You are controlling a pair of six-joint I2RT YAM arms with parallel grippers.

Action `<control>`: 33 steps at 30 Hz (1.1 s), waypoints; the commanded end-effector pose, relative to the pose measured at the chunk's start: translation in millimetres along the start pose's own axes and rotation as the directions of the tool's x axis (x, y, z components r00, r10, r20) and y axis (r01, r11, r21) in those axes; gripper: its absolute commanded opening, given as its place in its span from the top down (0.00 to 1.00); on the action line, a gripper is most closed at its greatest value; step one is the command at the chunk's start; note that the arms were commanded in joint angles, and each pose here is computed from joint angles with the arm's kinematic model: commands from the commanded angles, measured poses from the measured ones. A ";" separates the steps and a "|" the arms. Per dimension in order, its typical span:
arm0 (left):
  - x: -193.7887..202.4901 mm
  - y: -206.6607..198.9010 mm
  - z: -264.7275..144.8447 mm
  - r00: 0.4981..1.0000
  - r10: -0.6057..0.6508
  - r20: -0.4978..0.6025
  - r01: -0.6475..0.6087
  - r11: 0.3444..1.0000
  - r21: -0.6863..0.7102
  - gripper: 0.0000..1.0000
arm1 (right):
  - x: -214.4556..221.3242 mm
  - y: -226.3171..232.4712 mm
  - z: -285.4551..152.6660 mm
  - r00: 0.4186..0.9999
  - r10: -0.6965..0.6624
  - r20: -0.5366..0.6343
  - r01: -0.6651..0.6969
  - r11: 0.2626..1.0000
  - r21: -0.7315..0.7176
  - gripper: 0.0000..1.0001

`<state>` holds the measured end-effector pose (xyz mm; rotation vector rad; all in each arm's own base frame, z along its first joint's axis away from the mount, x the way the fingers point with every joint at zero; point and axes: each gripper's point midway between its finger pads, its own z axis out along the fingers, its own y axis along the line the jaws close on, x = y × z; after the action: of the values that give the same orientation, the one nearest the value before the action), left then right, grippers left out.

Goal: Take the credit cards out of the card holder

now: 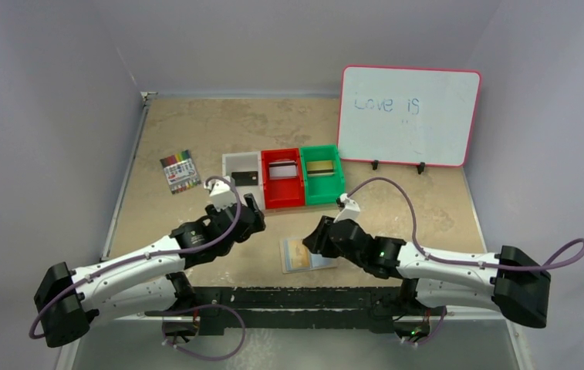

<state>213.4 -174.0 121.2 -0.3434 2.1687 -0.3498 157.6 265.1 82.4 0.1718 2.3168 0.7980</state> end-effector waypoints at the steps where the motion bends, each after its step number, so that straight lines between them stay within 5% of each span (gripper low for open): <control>1: 12.9 -17.9 3.2 0.998 -0.018 -0.052 0.022 0.996 0.088 0.24 | -6.5 21.6 -2.9 1.000 0.028 -0.011 -0.029 0.990 -0.141 0.55; 12: 45.1 -46.3 6.1 0.991 -0.013 -0.136 0.038 0.982 0.184 0.26 | -20.1 25.1 -18.8 0.998 0.064 -0.007 -0.063 0.950 -0.307 0.49; 33: 111.4 -77.4 8.0 0.956 0.111 -0.273 -0.033 0.962 0.273 0.44 | 17.2 -11.5 17.3 0.986 0.112 -0.123 -0.134 0.974 -0.181 0.60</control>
<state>160.0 -258.9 40.8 -0.0630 2.4161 -0.5582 152.8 268.1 47.5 0.1571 2.3778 1.0600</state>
